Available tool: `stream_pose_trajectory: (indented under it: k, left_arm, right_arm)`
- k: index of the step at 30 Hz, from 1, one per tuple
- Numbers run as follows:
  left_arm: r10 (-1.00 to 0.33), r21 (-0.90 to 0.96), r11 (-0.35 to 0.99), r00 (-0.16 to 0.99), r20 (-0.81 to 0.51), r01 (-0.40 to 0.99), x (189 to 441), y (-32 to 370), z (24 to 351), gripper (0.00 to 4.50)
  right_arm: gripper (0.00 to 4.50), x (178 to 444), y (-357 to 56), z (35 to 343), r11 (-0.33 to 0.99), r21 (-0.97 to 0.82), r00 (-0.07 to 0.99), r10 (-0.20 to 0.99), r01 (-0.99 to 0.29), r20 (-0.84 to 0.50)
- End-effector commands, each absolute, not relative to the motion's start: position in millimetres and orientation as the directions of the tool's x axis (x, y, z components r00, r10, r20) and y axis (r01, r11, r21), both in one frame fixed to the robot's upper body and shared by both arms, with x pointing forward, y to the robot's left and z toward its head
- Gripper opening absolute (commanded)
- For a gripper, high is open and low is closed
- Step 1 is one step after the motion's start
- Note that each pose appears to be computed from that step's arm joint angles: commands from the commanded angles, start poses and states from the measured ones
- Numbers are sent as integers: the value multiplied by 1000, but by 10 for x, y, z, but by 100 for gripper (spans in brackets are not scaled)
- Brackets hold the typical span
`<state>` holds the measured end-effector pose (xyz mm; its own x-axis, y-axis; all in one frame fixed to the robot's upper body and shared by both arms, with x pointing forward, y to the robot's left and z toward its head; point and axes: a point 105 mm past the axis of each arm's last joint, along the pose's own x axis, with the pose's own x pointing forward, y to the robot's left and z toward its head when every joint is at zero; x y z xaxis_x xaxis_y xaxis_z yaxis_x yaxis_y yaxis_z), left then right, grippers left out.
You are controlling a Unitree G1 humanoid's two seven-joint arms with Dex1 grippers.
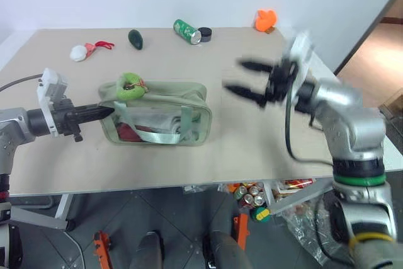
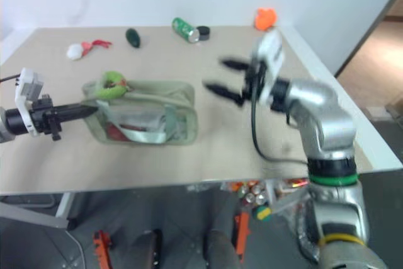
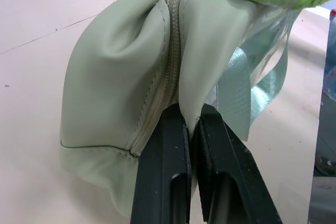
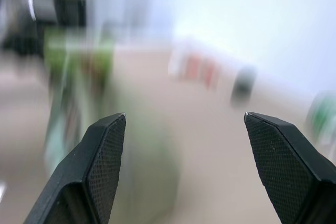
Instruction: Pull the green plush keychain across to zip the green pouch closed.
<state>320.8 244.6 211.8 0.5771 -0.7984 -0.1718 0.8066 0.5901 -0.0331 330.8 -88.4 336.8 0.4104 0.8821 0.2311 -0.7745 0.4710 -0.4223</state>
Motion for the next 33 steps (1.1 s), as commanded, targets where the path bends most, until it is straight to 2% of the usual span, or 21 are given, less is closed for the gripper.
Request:
stream_pose_trajectory:
  k: [1, 5, 10, 13, 21, 33]
  left_arm:
    - [-812, -11, 567, 557, -176, 824, 3196, 2377, 2139, 0]
    - [-813, -9, 565, 555, -176, 825, 3205, 2366, 2146, 0]
    - [-813, -4, 565, 555, -174, 825, 3205, 2353, 2159, 0]
    - [-812, -5, 567, 558, -172, 824, 3203, 2357, 2157, 0]
    - [-810, -9, 571, 561, -172, 821, 3200, 2361, 2150, 0]
    - [-810, -10, 572, 562, -170, 820, 3205, 2347, 2142, 0]
  right_arm:
    - [370, 3138, -500, 3444, 370, -461, 284, 927, -807, 246]
    - [370, 3034, -90, 3376, 260, -543, 193, 965, -799, 178]
    - [370, 3153, 233, 2947, 132, -731, 240, 970, -670, -45]
    - [370, 3157, 318, 2842, 76, -777, 233, 968, -625, -92]
    - [370, 3181, 438, 2808, 51, -814, 227, 969, -578, -101]
    - [370, 3186, 614, 2828, 56, -809, 195, 978, -585, -74]
